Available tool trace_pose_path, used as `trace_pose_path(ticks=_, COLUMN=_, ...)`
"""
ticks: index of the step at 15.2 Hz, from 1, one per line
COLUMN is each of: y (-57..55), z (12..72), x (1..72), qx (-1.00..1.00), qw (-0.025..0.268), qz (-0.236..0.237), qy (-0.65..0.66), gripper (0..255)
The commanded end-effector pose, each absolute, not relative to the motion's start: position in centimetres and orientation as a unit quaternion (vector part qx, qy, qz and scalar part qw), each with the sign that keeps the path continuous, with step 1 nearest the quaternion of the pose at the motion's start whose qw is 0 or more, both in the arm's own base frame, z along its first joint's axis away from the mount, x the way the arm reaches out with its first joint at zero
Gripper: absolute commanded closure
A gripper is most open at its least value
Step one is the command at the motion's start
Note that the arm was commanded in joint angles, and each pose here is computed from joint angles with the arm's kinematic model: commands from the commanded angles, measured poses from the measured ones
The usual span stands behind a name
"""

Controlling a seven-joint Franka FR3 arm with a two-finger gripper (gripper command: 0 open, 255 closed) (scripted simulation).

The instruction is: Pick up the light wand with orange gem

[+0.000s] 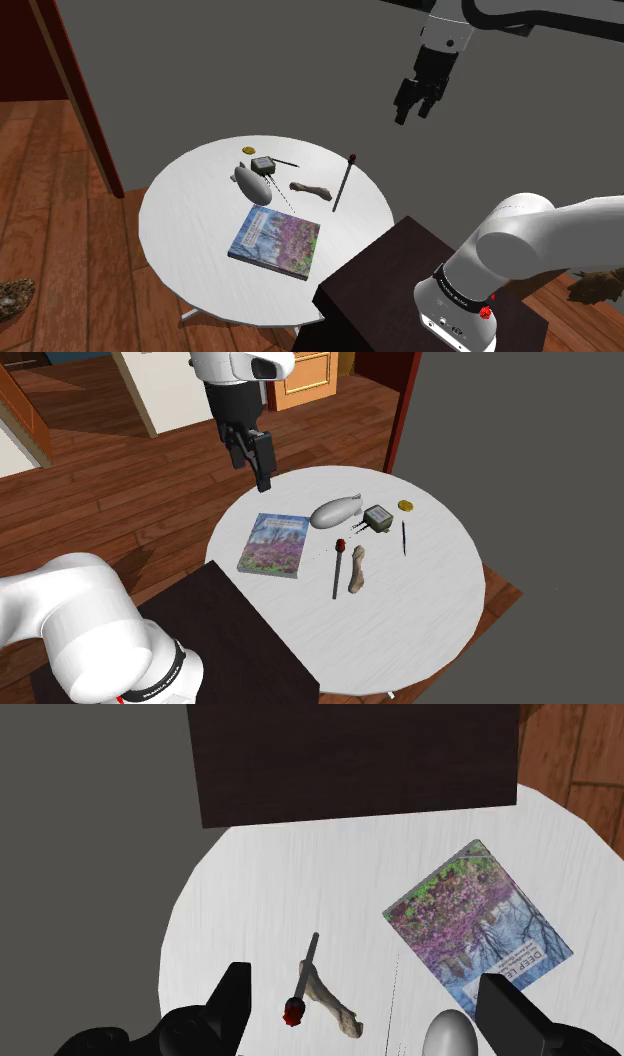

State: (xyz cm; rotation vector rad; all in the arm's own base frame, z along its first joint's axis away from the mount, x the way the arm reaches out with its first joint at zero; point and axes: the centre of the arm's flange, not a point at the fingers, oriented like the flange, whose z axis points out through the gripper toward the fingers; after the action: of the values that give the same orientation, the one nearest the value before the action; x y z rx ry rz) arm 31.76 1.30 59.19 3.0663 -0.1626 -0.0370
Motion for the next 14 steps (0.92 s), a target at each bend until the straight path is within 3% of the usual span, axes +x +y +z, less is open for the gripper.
trace_pose_path(ticks=1, y=1.3, z=59.2, x=31.8, qx=0.998, qw=0.035, qz=-0.012, qy=-0.053, gripper=0)
trace_pose_path(ticks=14, y=-5.1, z=46.6, x=43.5, qx=0.997, qw=0.005, qz=-0.059, qy=-0.048, gripper=0)
